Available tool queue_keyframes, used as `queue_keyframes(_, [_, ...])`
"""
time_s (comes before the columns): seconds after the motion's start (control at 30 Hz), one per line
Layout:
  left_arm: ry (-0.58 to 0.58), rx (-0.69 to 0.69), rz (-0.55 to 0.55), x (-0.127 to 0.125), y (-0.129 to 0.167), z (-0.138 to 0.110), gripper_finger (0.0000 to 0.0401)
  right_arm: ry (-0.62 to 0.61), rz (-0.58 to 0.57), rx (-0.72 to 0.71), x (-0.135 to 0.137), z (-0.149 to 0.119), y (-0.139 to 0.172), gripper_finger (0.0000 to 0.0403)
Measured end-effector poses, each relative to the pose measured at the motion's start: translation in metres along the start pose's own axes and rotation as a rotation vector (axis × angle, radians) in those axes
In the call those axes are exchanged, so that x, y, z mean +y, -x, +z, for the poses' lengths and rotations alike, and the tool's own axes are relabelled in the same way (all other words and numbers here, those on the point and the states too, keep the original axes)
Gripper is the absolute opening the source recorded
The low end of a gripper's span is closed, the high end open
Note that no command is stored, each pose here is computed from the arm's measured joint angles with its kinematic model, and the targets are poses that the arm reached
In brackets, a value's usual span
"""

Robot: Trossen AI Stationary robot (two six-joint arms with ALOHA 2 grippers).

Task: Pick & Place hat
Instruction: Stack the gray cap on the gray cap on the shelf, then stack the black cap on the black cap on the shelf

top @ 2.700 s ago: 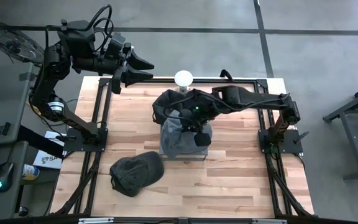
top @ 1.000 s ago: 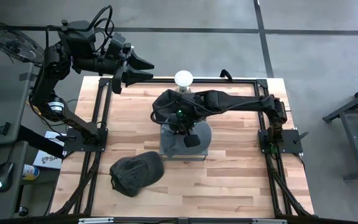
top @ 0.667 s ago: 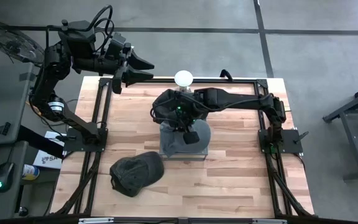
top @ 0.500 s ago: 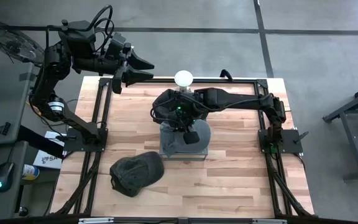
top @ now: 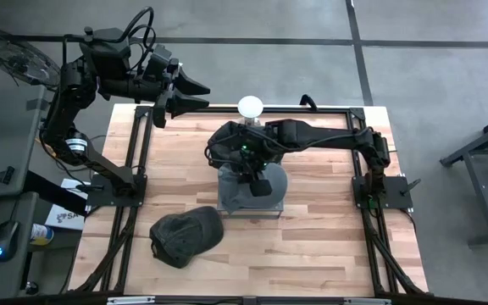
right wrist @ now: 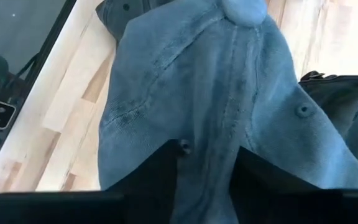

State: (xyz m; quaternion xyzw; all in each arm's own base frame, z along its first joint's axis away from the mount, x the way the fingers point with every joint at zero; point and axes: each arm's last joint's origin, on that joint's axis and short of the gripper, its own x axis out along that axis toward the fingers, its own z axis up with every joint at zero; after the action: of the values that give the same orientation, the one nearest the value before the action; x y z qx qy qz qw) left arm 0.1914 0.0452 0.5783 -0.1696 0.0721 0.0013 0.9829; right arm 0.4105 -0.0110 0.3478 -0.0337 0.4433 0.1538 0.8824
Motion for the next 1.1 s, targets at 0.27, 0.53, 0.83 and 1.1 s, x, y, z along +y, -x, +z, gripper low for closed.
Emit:
queue_keyframes(0.27, [0.0,0.001,-0.003,0.0,0.0,0.0,0.0213,-0.005,-0.049,-0.056,0.006,0.003,0.029,0.016])
queue_keyframes(0.53, [0.001,0.003,-0.002,0.0,0.0,0.0,0.0213,-0.007,-0.142,-0.137,0.017,0.001,0.075,0.0174])
queue_keyframes(0.83, [-0.003,0.002,0.02,0.001,0.0,-0.001,0.0213,-0.04,-0.272,-0.246,0.036,-0.01,0.142,0.0174])
queue_keyframes(1.1, [0.001,0.02,0.034,0.002,0.0,-0.002,0.0213,-0.086,-0.415,-0.28,0.049,-0.034,0.194,0.0174])
